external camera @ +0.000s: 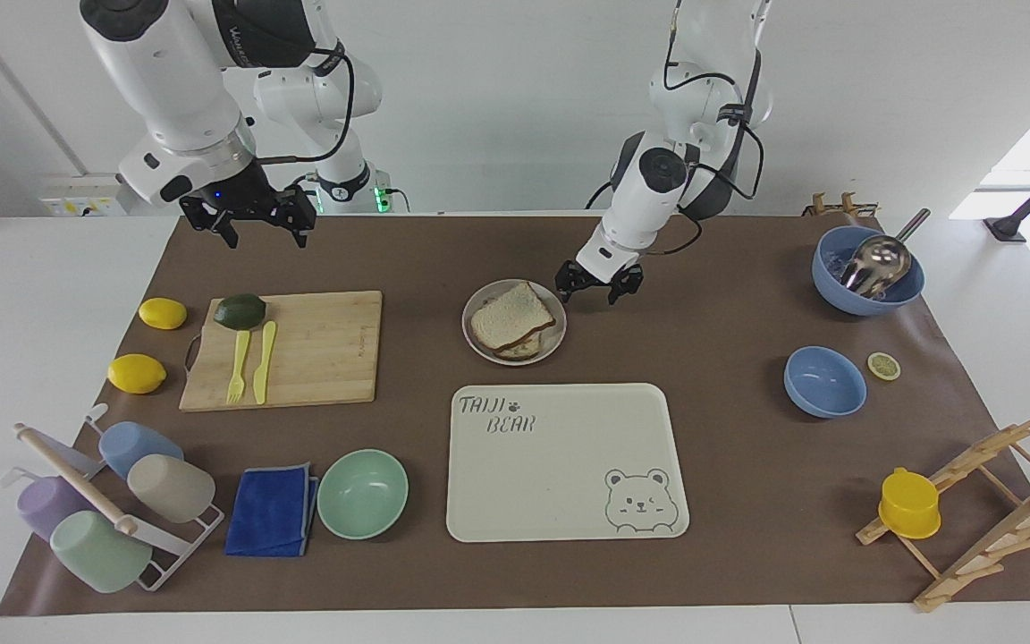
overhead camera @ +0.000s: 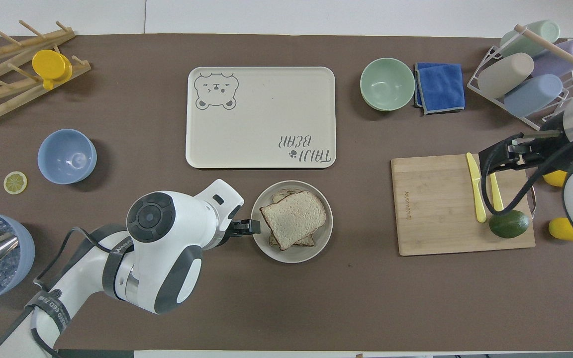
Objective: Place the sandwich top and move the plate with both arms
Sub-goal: 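Grasp the white plate rim with the left gripper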
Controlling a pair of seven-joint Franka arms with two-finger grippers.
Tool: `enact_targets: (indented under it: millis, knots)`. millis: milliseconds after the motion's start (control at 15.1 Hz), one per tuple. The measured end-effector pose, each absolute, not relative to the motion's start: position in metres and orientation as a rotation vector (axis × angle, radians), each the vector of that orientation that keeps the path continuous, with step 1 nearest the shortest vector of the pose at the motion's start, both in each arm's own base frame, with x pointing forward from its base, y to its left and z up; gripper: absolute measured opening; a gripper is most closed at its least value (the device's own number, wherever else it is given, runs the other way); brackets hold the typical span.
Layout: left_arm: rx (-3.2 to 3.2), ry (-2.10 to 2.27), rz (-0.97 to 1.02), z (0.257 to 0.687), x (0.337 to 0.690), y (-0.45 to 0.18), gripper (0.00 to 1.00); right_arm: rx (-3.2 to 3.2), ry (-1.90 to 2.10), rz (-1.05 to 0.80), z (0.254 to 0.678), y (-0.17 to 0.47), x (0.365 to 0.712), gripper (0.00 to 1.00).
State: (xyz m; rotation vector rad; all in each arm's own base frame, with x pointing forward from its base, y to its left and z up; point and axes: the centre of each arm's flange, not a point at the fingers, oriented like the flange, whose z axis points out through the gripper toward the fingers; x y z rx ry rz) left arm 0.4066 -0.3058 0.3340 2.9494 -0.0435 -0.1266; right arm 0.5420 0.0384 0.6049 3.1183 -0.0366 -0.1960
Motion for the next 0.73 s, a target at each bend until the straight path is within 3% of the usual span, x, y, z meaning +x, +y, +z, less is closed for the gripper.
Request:
enact_targets:
  millis: [199, 332, 398, 531, 730]
  knots:
    - [2.938, -0.056, -0.13, 0.318, 0.396, -0.322, 0.93, 3.124, -0.054, -0.172, 0.61, 0.023, 0.541, 1.0]
    - [2.938, -0.054, -0.134, 0.311, 0.395, -0.325, 0.83, 3.124, -0.062, -0.174, 0.609, 0.02, 0.541, 1.0]
    - [2.937, -0.051, -0.135, 0.309, 0.395, -0.325, 0.83, 3.124, -0.066, -0.176, 0.609, 0.017, 0.541, 1.0]
    - [2.933, -0.046, -0.134, 0.305, 0.395, -0.328, 0.7, 3.123, -0.041, -0.176, 0.609, 0.013, 0.541, 1.0]
    - [2.93, -0.045, -0.135, 0.301, 0.394, -0.33, 0.63, 3.104, -0.01, -0.179, 0.609, 0.01, 0.54, 1.0]
